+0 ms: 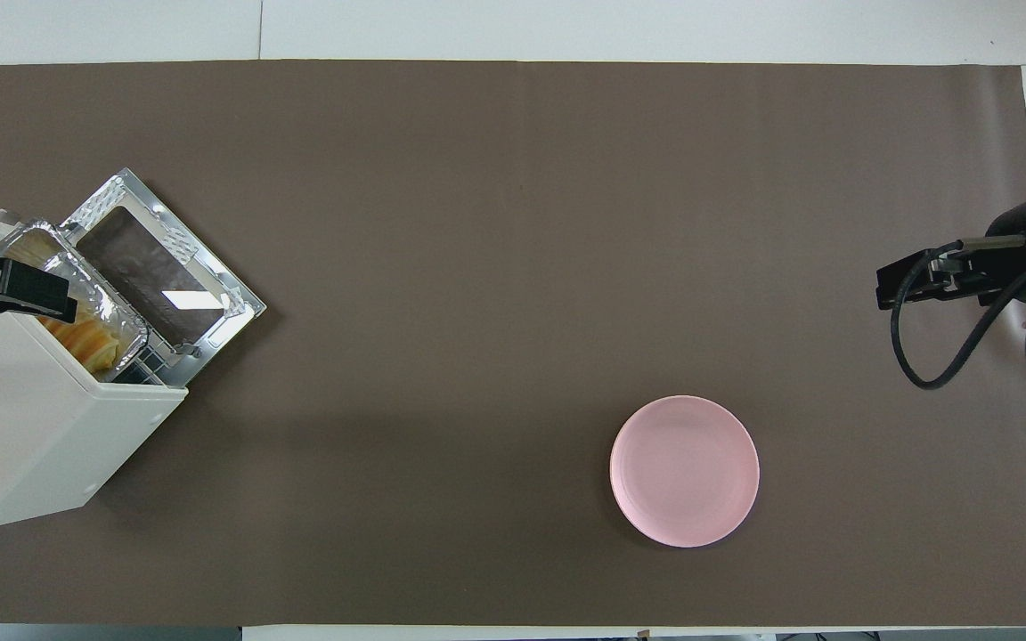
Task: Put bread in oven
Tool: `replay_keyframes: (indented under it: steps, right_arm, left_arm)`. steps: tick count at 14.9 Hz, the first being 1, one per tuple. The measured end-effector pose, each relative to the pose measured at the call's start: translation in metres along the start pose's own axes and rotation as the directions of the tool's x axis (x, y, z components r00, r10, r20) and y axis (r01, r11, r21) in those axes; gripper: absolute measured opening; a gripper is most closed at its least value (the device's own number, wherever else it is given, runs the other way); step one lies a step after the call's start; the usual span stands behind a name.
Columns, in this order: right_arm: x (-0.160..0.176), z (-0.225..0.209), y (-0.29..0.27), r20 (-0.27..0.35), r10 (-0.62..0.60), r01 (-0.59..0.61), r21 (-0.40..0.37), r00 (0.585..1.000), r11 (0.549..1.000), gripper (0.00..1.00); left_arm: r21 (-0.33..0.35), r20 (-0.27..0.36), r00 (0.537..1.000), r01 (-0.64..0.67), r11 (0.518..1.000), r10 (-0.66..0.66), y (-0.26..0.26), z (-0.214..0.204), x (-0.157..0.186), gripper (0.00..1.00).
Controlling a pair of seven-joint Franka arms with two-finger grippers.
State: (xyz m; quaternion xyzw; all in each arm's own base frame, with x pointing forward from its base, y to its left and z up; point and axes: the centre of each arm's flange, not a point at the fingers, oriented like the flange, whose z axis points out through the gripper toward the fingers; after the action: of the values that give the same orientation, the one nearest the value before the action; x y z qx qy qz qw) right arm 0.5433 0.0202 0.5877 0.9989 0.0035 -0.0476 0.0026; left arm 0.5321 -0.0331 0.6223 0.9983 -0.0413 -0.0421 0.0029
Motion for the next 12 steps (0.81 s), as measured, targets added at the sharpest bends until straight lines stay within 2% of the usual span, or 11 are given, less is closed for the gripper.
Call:
replay_keyframes:
  steps: [3, 12]
  right_arm:
    - [0.0, 0.0, 0.0, 0.0, 0.0, 0.0, 0.0, 1.0, 1.0, 1.0]
    - [0.0, 0.0, 0.0, 0.0, 0.0, 0.0, 0.0, 1.0, 1.0, 1.0]
  left_arm:
    - [-0.055, -0.047, 0.999, 0.009, 0.998, -0.012, -0.0019, -0.0032, 0.006, 1.0]
    - [-0.06, -0.06, 0.998, 0.008, 0.998, -0.012, -0.0034, -0.0001, 0.0117, 1.0]
